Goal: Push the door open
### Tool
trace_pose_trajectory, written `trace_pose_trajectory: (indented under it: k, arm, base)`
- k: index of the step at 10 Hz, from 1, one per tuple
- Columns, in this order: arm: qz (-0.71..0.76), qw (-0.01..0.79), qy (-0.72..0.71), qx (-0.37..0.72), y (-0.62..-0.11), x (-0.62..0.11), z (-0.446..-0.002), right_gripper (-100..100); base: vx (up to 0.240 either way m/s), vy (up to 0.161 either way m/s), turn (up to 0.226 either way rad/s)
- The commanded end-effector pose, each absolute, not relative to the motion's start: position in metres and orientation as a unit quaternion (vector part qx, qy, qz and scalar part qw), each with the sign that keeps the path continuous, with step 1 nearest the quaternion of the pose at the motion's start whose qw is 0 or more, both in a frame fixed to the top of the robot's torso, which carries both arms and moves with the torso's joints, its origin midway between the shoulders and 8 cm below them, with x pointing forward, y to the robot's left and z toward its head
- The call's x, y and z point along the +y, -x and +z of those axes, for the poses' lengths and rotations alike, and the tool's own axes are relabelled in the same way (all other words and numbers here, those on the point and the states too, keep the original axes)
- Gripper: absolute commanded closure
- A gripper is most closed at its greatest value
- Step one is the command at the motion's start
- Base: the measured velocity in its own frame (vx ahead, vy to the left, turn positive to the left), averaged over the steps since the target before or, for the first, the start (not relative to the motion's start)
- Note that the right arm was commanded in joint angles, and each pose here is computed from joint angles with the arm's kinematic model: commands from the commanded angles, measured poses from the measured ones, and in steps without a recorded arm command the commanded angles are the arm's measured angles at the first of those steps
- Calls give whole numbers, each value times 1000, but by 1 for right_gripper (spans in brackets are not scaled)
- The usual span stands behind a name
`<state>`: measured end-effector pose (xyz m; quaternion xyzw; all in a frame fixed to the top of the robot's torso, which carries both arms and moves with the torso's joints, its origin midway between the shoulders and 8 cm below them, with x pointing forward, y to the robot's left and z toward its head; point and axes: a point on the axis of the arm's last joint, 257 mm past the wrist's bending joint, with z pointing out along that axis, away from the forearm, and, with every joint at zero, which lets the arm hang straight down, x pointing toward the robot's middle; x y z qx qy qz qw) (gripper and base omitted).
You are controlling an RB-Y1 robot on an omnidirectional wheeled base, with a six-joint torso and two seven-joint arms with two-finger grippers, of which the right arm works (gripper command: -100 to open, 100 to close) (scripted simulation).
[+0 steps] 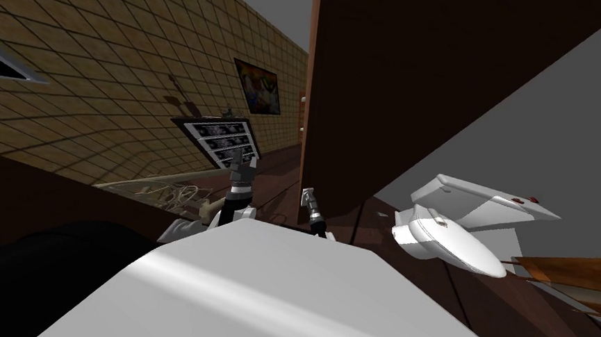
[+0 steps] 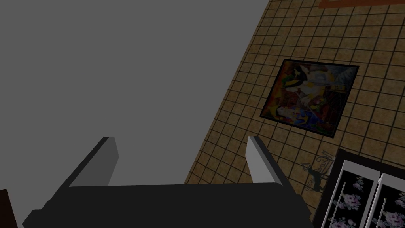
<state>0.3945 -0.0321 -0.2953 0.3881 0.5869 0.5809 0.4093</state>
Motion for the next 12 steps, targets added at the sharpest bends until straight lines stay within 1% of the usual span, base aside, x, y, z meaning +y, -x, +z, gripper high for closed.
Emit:
trace_pose_trajectory:
  k: [1, 5, 7, 11, 12]
  arm:
    - [577, 407, -390, 590, -393, -33, -300, 100]
    - [577, 407, -390, 590, -393, -33, -300, 100]
    - [570, 405, -381, 605, -381, -35, -309, 100]
    - [570, 400, -376, 612, -367, -27, -313, 100]
    - [571, 398, -376, 611, -364, -24, -312, 100]
  base:
    - [-34, -15, 5]
    - [-13, -6, 0]
    - [161, 21, -215]
    - [191, 90, -172]
    - [203, 82, -286]
